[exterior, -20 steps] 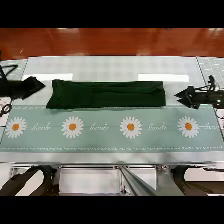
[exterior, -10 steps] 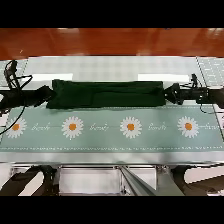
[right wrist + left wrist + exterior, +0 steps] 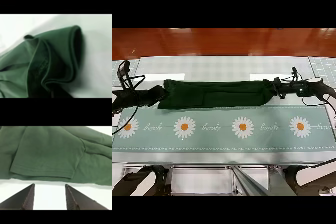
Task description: Fold the shirts.
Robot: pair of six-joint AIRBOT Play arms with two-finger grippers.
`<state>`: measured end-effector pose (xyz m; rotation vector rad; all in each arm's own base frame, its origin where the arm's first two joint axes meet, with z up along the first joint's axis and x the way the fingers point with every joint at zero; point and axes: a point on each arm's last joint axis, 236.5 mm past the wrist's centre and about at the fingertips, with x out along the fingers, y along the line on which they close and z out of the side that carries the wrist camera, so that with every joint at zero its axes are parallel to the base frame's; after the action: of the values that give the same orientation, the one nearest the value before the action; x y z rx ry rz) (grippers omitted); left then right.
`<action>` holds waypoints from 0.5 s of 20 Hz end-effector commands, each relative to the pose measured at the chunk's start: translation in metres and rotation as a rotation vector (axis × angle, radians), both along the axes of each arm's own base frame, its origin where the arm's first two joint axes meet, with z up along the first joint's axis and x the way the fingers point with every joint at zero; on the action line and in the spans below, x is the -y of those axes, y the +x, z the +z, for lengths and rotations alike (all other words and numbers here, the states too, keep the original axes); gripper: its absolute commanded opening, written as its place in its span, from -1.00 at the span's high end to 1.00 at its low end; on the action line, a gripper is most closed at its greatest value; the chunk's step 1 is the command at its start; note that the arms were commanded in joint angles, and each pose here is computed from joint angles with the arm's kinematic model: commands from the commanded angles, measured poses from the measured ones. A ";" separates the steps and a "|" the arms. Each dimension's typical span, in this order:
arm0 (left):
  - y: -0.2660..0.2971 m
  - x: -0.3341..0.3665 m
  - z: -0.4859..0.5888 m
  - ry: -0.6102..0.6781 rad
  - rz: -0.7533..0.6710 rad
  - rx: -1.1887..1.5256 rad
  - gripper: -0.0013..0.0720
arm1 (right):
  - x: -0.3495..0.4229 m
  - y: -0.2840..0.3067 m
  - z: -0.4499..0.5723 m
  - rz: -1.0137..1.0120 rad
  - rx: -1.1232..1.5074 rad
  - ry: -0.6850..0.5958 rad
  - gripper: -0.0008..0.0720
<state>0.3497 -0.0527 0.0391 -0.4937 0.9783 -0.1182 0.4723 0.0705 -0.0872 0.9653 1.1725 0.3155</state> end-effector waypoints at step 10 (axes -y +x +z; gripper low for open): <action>0.017 0.109 -0.010 -0.080 -0.230 0.045 0.90 | 0.041 -0.080 0.115 0.098 0.161 -0.179 0.92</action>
<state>0.3623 -0.1145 0.0373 -0.4574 0.9643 -0.2769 0.4261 0.0369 0.0054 0.7902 1.0935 0.3608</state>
